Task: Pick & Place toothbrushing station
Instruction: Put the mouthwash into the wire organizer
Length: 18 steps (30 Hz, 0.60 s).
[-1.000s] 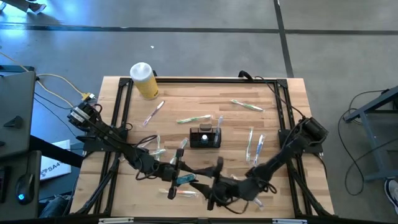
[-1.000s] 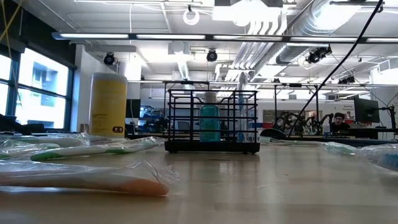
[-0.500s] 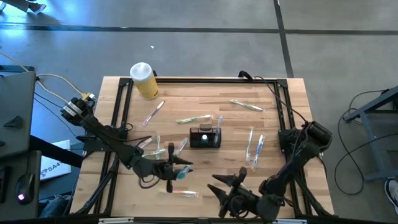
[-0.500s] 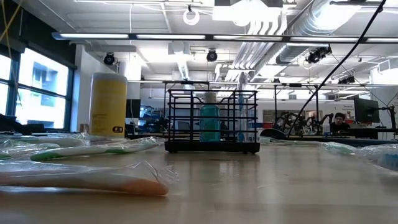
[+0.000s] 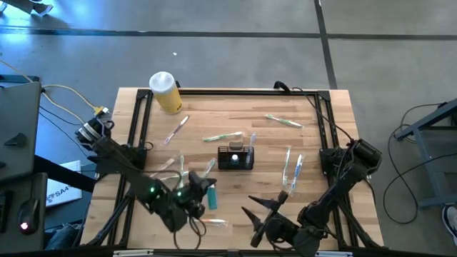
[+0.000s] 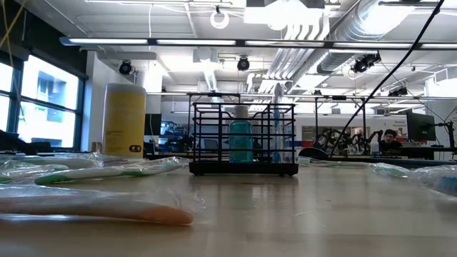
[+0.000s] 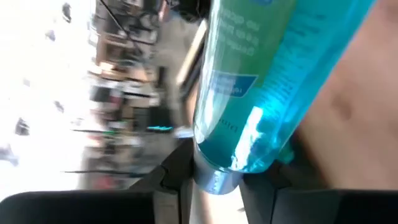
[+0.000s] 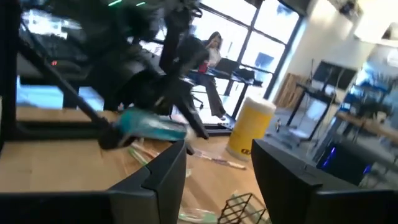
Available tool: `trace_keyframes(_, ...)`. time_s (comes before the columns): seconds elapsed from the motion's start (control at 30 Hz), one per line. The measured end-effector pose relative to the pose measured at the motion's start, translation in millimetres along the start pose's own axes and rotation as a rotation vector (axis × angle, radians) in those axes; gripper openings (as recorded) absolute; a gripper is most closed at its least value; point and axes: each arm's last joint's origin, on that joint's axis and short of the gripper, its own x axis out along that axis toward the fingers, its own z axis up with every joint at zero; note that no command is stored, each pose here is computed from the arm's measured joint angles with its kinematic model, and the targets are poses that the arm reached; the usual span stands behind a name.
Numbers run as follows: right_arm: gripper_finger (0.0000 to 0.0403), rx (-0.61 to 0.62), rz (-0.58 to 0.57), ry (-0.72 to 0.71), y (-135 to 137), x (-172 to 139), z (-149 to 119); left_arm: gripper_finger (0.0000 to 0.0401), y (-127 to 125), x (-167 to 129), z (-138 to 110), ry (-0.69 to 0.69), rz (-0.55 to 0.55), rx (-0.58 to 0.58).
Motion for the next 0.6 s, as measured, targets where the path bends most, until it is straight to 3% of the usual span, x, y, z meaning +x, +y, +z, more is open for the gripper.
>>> trace_keyframes(0.2,0.0173,0.241,0.016,-0.001,0.4,0.2,0.2,0.0090,-31.5,-7.4,12.7,0.110,0.145,0.372)
trace_keyframes(0.3,0.0173,0.315,0.141,-0.006,3.5,2.9,0.7,0.0090,-51.2,-4.6,17.6,0.182,0.204,0.517)
trace_keyframes(0.43,0.0173,0.403,0.350,0.039,8.5,11.8,-4.2,0.0090,-68.9,3.1,24.8,0.188,0.193,0.571)
trace_keyframes(0.6,0.0173,0.525,0.430,0.262,6.1,37.4,-28.1,0.0090,-76.2,12.2,29.6,0.213,0.196,0.593)
